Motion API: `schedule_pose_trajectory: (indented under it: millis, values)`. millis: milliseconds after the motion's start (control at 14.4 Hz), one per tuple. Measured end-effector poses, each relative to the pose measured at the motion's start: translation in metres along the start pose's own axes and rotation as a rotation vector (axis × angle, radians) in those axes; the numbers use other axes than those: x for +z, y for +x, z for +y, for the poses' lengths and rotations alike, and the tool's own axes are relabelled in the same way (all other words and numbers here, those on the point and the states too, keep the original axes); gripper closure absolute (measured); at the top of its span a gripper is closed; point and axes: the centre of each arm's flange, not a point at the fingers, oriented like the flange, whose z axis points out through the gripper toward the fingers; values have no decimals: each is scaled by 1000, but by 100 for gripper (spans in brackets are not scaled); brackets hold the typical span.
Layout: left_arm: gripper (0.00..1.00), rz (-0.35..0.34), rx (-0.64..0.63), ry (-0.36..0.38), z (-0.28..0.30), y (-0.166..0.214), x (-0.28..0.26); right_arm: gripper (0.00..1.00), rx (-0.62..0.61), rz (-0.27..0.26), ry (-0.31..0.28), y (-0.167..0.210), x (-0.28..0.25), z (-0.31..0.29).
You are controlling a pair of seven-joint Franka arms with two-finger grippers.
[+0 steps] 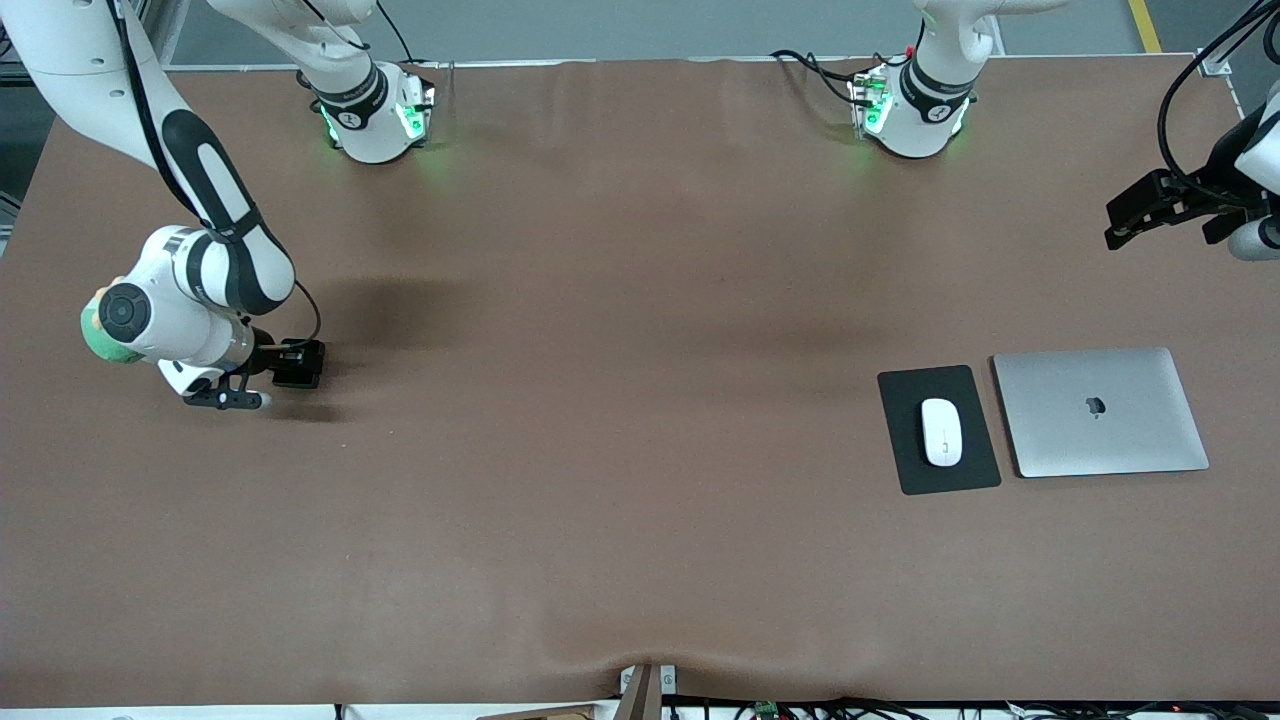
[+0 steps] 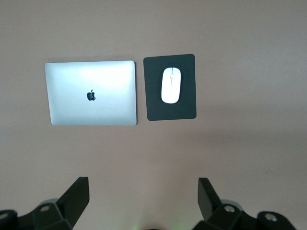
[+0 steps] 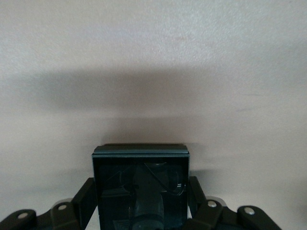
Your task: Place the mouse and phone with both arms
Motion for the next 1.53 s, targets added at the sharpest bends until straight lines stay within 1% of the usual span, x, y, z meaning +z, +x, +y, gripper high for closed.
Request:
schedule_pose_trajectory:
  millis: [69,139,278,347,556,764,972,1250,1528]
  values:
    - [0,3,0,0,0,0,0,20,0,0,0,0,0,0]
    - [0,4,0,0,0,0,0,16,0,0,0,0,0,0]
    - [0,9,0,-1,0,1,-1,1,-2,9,0,3,-4,-1]
    - [0,9,0,-1,0,1,-1,1,-3,15,0,8,-10,-1]
    - [0,8,0,-1,0,2,1,0,-12,-10,12,37,-54,-3]
    - [0,8,0,-1,0,2,1,0,-19,17,17,68,-116,-3]
    - [0,8,0,-1,0,3,1,0,-21,57,17,88,-177,-1]
    - [0,8,-2,-1,-1,3,1,0,-22,65,24,98,-271,4]
    - [0,8,-3,-1,-1,3,1,0,-22,75,26,93,-333,7]
